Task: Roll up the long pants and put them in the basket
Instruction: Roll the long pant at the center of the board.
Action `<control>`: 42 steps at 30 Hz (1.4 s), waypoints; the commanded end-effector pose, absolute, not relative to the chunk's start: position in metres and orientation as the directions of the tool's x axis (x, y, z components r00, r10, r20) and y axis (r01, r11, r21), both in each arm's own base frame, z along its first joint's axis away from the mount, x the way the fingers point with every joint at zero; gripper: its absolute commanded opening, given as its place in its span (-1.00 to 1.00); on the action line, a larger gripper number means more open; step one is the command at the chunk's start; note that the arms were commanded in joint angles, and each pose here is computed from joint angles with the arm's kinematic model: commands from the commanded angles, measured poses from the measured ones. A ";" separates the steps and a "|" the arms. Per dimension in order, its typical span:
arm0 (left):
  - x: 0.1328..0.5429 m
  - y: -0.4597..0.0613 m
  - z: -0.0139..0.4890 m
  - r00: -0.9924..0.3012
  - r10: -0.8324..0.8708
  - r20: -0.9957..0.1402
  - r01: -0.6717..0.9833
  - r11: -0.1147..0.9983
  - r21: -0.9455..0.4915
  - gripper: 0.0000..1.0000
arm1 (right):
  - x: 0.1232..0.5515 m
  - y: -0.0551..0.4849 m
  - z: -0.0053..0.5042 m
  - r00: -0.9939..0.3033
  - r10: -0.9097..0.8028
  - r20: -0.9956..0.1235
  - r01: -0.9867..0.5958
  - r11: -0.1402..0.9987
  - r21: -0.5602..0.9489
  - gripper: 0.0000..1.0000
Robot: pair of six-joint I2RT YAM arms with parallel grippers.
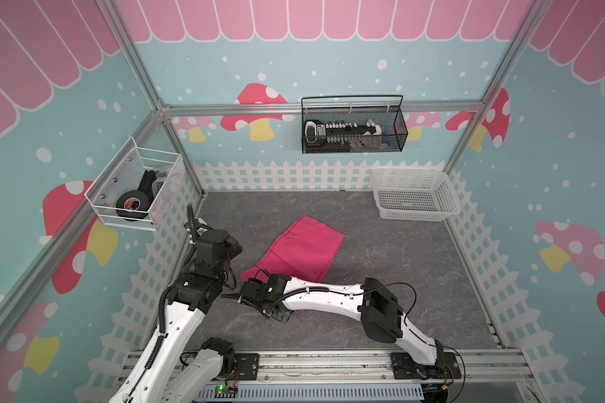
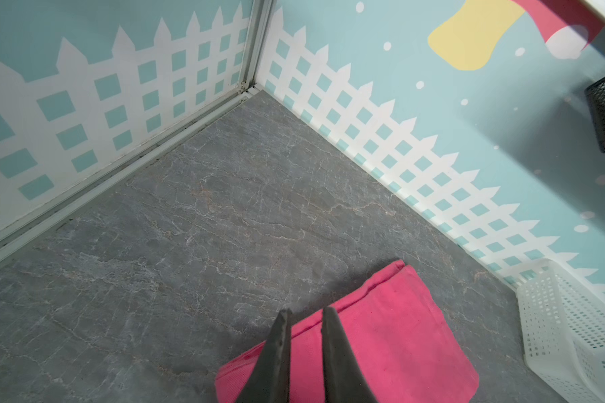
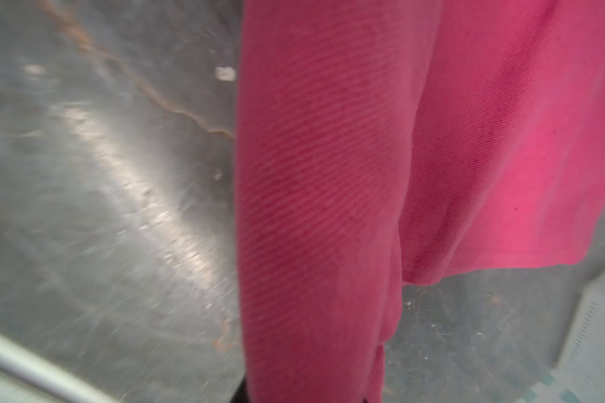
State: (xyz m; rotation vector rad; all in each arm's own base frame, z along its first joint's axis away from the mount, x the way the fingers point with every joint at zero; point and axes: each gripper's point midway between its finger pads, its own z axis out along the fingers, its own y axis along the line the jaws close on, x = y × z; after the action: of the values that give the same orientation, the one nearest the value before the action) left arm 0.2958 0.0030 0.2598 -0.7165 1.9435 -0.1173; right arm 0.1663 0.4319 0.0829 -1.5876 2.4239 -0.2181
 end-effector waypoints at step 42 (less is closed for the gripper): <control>0.264 -0.050 0.111 -0.563 -0.553 -0.614 -0.419 0.831 -0.365 -0.74 | 0.226 0.368 0.013 -0.835 -0.549 0.036 -0.433 0.695 0.574 -1.00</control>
State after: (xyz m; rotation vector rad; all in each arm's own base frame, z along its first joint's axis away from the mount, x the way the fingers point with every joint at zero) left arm 0.2589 -0.0445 0.1156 -0.6828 2.2676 -0.1948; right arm 0.2107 0.3869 0.0384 -0.9903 3.0265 1.1223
